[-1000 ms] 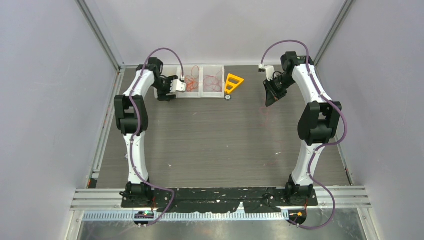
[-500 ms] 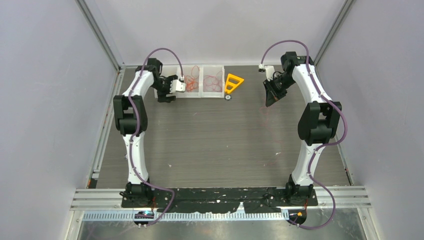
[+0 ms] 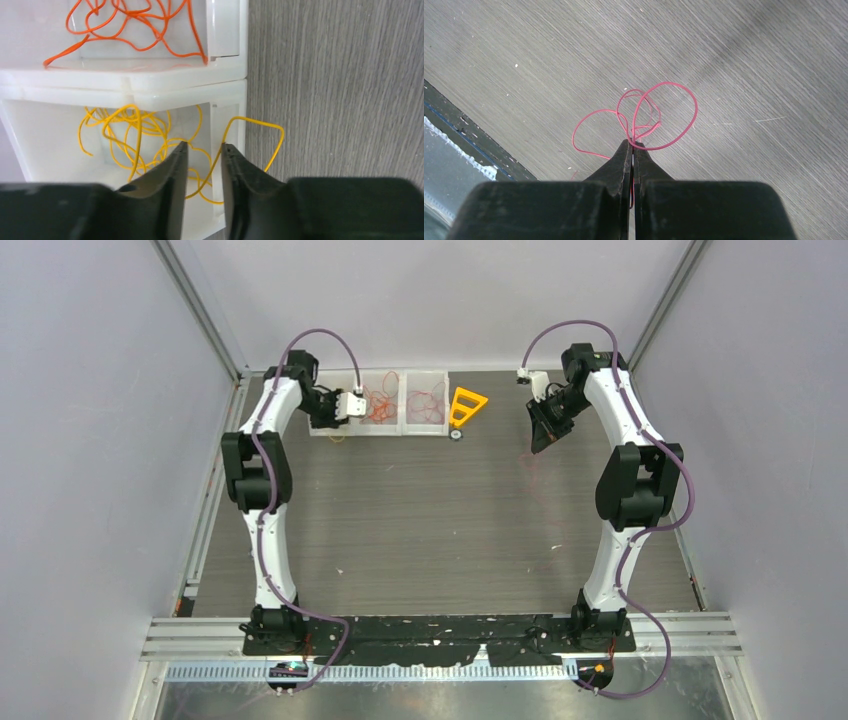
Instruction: Untangle the cables
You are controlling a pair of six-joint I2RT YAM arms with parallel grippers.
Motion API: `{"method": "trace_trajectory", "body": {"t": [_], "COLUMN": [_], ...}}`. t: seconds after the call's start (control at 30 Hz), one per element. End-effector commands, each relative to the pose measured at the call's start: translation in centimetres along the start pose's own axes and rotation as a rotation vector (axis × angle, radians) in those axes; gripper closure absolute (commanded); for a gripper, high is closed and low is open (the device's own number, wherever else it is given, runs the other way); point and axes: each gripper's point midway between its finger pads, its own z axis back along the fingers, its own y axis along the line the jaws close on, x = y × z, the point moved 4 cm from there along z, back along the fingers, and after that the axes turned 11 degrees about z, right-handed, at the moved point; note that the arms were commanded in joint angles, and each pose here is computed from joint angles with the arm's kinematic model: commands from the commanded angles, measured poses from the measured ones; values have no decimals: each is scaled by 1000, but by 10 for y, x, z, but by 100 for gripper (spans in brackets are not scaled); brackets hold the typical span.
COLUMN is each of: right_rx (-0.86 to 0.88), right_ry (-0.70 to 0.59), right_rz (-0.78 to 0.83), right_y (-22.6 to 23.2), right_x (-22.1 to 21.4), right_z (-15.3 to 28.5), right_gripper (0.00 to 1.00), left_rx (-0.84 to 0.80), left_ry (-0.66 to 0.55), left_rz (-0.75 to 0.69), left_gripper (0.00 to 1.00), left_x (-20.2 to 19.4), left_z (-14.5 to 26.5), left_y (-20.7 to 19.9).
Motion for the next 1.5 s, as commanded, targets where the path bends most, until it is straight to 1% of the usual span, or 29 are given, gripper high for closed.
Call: {"method": "trace_trajectory", "body": {"t": [0.0, 0.1, 0.13, 0.17, 0.27, 0.33, 0.43, 0.63, 0.73, 0.93, 1.03, 1.1, 1.3, 1.47], "right_rx": [-7, -6, -6, -7, -9, -7, -1, 1, 0, 0, -2, -2, -6, -8], "right_ry": [-10, -9, -10, -10, -9, -11, -12, -15, -14, -12, -9, -7, -2, -4], "right_rz": [13, 14, 14, 14, 17, 18, 16, 13, 11, 8, 11, 10, 11, 11], "right_y": [0, 0, 0, 0, 0, 0, 1, 0, 0, 0, 1, 1, 1, 0], "right_x": [6, 6, 6, 6, 6, 6, 6, 7, 7, 6, 6, 5, 5, 6], "right_z": [5, 4, 4, 5, 5, 5, 4, 3, 3, 3, 3, 4, 3, 3], "right_gripper": [95, 95, 95, 95, 95, 95, 95, 95, 95, 95, 95, 95, 95, 95], "left_rx": [54, 52, 53, 46, 38, 76, 59, -78, -65, -7, 6, 12, 30, 22], "left_ry": [-59, -56, -56, -57, -71, -71, -79, -37, -23, 24, 41, 51, 67, 16], "left_rz": [-23, -24, -24, -27, -51, -27, -38, -168, -206, -216, -217, -219, -217, -195], "left_gripper": [74, 78, 78, 74, 54, 49, 49, 50, 50, 50, 52, 57, 72, 88], "left_x": [19, 18, 19, 20, 27, 14, 10, -5, -10, -15, -18, -20, -24, -12], "left_z": [30, 30, 32, 33, 42, 56, 64, 57, 48, 27, 19, 16, 11, 20], "left_y": [13, 13, 13, 12, 7, 11, 7, -21, -20, -4, 2, 5, 9, 7]}}
